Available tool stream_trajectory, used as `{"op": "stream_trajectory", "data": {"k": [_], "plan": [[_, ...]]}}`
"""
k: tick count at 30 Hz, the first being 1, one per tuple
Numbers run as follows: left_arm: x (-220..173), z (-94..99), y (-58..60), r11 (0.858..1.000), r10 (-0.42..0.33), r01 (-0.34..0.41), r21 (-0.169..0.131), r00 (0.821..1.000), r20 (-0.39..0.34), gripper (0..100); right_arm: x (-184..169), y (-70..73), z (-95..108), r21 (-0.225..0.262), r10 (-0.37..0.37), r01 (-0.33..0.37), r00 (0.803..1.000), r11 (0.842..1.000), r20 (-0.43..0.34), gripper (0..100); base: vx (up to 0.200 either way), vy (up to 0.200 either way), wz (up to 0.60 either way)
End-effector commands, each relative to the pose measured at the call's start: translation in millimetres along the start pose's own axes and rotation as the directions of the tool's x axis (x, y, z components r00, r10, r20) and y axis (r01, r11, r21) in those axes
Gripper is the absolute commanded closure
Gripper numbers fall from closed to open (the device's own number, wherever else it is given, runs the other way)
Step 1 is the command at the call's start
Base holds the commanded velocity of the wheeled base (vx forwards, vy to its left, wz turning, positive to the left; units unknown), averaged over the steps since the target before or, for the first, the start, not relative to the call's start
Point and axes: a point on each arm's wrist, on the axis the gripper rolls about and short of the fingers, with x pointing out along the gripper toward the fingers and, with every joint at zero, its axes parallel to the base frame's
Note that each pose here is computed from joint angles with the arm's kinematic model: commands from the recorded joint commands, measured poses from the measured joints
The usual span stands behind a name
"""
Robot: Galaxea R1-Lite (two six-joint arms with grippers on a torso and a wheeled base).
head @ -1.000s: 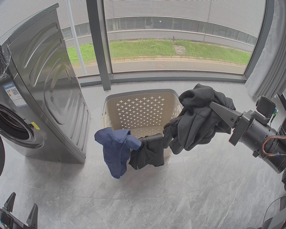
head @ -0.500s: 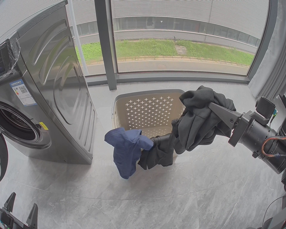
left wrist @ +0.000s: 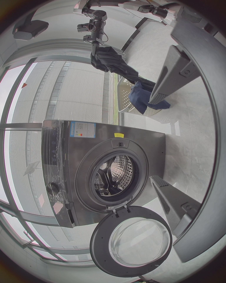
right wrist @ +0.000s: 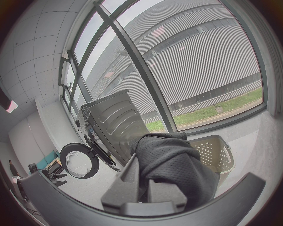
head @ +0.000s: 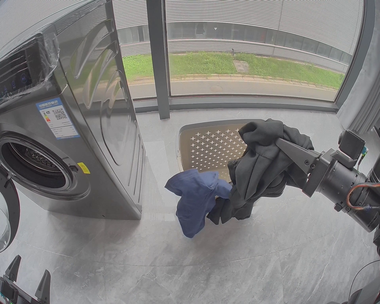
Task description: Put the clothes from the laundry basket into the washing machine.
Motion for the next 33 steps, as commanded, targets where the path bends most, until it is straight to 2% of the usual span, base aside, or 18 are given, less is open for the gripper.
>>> {"op": "stream_trajectory", "data": {"k": [1, 11, 17, 33], "plan": [[-0.1, -5.3, 0.2, 1.0, 0.0, 0.0, 0.0, 1.0, 0.001, 0, 0.8, 0.1, -1.3, 0.0, 0.0, 0.0, 1.0, 1.0, -0.005, 100, 0.0, 0.2, 0.0], [-0.1, -5.3, 0.2, 1.0, 0.0, 0.0, 0.0, 1.0, 0.001, 0, 1.0, 0.2, -0.8, 0.001, 0.002, -0.002, 1.0, 1.0, -0.002, 100, 0.0, 0.2, 0.0], [-0.1, -5.3, 0.2, 1.0, 0.0, 0.0, -0.002, 1.0, 0.001, 0, 2.0, -0.2, -2.7, 0.001, 0.001, -0.001, 1.0, 1.0, -0.009, 100, 0.0, 0.0, 0.0], [-0.1, -5.3, 0.2, 1.0, 0.0, 0.0, -0.002, 1.0, 0.001, 0, 2.9, -0.9, -5.8, 0.002, -0.004, 0.004, 1.0, 1.0, -0.021, 100, -0.2, 0.0, 0.0]]}}
